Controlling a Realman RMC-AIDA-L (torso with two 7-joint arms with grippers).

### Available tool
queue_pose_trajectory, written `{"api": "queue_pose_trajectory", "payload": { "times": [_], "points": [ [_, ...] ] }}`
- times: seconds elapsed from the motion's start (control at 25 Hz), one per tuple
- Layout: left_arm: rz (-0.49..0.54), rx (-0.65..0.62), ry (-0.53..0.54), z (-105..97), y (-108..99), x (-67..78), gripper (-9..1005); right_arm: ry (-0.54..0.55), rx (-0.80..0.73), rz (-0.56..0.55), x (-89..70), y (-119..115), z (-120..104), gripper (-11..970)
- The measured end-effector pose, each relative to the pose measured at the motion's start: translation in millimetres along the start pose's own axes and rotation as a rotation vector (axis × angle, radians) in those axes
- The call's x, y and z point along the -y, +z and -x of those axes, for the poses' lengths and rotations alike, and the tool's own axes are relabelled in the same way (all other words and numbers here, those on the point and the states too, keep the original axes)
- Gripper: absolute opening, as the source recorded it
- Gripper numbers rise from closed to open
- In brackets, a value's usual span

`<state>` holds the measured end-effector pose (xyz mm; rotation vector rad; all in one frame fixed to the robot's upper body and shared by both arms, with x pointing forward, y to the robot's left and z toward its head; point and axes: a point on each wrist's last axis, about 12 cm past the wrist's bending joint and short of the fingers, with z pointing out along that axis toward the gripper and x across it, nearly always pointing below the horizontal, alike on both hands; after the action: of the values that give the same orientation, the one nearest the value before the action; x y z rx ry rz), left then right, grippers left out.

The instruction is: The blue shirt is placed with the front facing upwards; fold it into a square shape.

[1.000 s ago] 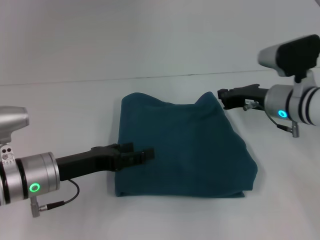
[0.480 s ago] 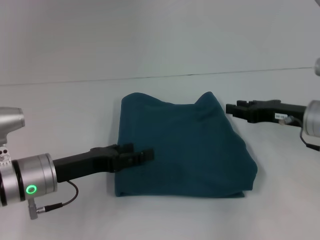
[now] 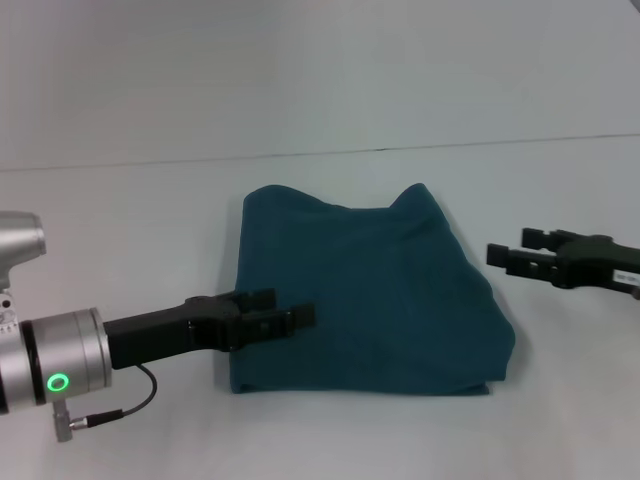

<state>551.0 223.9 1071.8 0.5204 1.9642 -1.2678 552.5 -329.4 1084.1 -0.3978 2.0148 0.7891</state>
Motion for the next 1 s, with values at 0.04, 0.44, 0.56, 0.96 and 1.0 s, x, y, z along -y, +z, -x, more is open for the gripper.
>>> {"api": "queue_pose_trajectory", "payload": {
  "times": [0.04, 0.44, 0.56, 0.96, 1.0],
  "points": [
    [0.001, -0.002, 0.002, -0.1, -0.2, -0.1, 942, 0.0, 0.005, -0.002, 0.6, -3.2, -2.6, 755],
    [0.003, -0.014, 0.012, -4.4, -4.6, 0.4, 941, -0.031, -0.001, 0.015, -0.8, -26.3, -28.5, 903],
    [-0.017, -0.027, 0.043, -8.3, -5.6, 2.9, 940, -0.076, -0.022, 0.047, -4.9, -27.9, -34.1, 903],
    [-0.067, -0.051, 0.221, -21.6, -1.2, 8.6, 937, -0.229, -0.089, 0.161, -17.9, -13.0, -29.6, 899],
    [-0.061, -0.047, 0.23, -21.6, -1.2, 8.0, 937, -0.238, -0.09, 0.159, -17.6, -11.1, -27.5, 899]
  ]
}}
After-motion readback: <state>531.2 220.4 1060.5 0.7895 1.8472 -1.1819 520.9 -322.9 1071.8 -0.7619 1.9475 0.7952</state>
